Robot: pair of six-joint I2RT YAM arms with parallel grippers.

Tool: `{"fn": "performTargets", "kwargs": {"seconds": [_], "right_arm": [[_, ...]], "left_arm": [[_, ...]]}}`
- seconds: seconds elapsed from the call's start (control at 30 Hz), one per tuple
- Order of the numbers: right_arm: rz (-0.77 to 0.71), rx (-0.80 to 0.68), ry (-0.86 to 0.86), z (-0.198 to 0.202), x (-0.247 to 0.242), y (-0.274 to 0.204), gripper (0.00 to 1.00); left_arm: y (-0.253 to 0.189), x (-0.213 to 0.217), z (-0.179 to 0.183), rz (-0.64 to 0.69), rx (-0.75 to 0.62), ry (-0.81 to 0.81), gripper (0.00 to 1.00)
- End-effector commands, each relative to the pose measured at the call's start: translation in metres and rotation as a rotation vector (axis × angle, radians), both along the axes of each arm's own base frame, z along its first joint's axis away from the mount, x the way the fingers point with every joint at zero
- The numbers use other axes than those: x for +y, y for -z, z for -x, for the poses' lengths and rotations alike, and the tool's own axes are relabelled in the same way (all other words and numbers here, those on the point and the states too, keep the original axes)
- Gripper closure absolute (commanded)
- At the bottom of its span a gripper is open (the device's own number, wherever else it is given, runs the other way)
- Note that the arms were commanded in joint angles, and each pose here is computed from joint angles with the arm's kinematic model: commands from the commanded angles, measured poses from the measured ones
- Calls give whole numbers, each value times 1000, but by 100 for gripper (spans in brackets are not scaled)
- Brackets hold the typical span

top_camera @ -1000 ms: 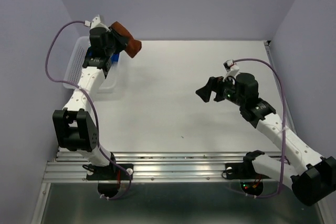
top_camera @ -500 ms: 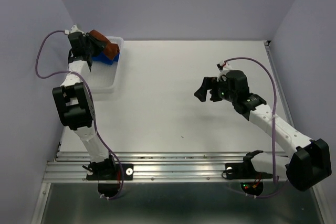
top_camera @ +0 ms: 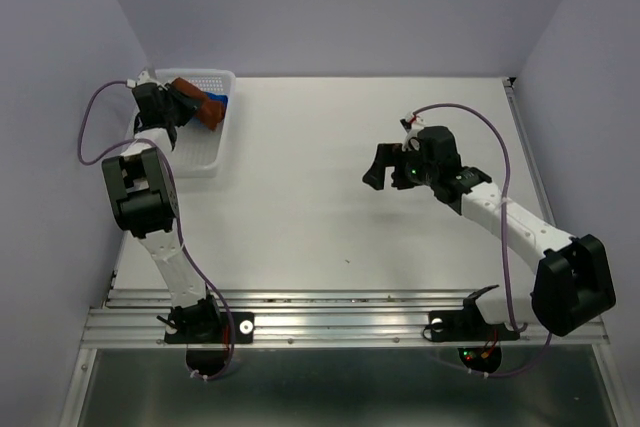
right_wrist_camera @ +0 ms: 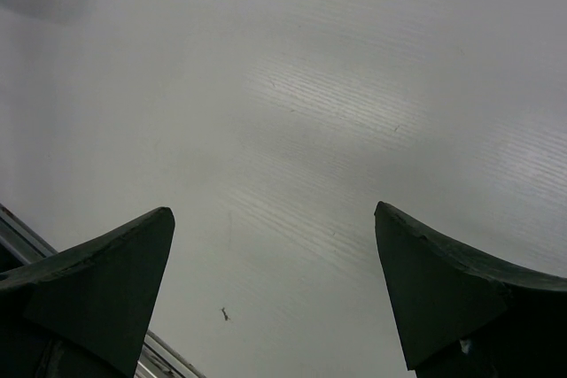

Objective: Roll the towels
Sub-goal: Place the rolled towel into the container

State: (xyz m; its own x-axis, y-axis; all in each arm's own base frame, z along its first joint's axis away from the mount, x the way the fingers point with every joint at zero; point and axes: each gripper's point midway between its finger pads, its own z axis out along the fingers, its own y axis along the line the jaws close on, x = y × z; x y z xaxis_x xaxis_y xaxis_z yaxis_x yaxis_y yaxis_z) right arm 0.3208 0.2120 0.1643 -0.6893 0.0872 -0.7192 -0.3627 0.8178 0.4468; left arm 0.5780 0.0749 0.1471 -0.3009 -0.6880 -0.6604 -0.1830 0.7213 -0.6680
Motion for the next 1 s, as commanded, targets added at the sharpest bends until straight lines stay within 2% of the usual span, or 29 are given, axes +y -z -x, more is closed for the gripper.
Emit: {"fn": "performTargets", "kwargs": {"seconds": [0.0,0.07,0.37,0.4,0.57,0.6,0.73,0.77,0.8,0.83,0.9,0.97], "right_arm": [[-24,-65,-9,-15,6,-25,0],[-21,-62,-20,-16,8,-23,0],[-5,-76,-38,-23,10,-24,0],[-5,-81,-40,-24,11,-26,0],[-13,-106,-55,-30,15,-37,0],[-12,-110,-55,-31,15,-38,0],[-18,-109,-62,-31,17,-39,0],[-22,-105,-64,-31,18,-39,0],[-24,-104,-68,-30,18,-40,0],[-26,-101,-70,-30,19,-39,0],[-29,-104,-72,-29,19,-41,0],[-30,-106,-74,-29,19,-41,0]], "left_arm": [[-12,15,9,-45,-63,-21,100],[-9,10,13,-44,-60,14,100],[34,30,29,-124,57,-68,100],[44,32,33,-117,103,-78,100],[63,39,33,-111,163,-113,100],[72,39,38,-104,215,-113,100],[73,42,35,-94,250,-126,100],[72,44,35,-93,255,-143,81],[70,46,36,-90,259,-153,75],[67,44,37,-86,260,-151,65],[60,42,37,-73,251,-153,51],[48,42,39,-67,238,-163,45]]}}
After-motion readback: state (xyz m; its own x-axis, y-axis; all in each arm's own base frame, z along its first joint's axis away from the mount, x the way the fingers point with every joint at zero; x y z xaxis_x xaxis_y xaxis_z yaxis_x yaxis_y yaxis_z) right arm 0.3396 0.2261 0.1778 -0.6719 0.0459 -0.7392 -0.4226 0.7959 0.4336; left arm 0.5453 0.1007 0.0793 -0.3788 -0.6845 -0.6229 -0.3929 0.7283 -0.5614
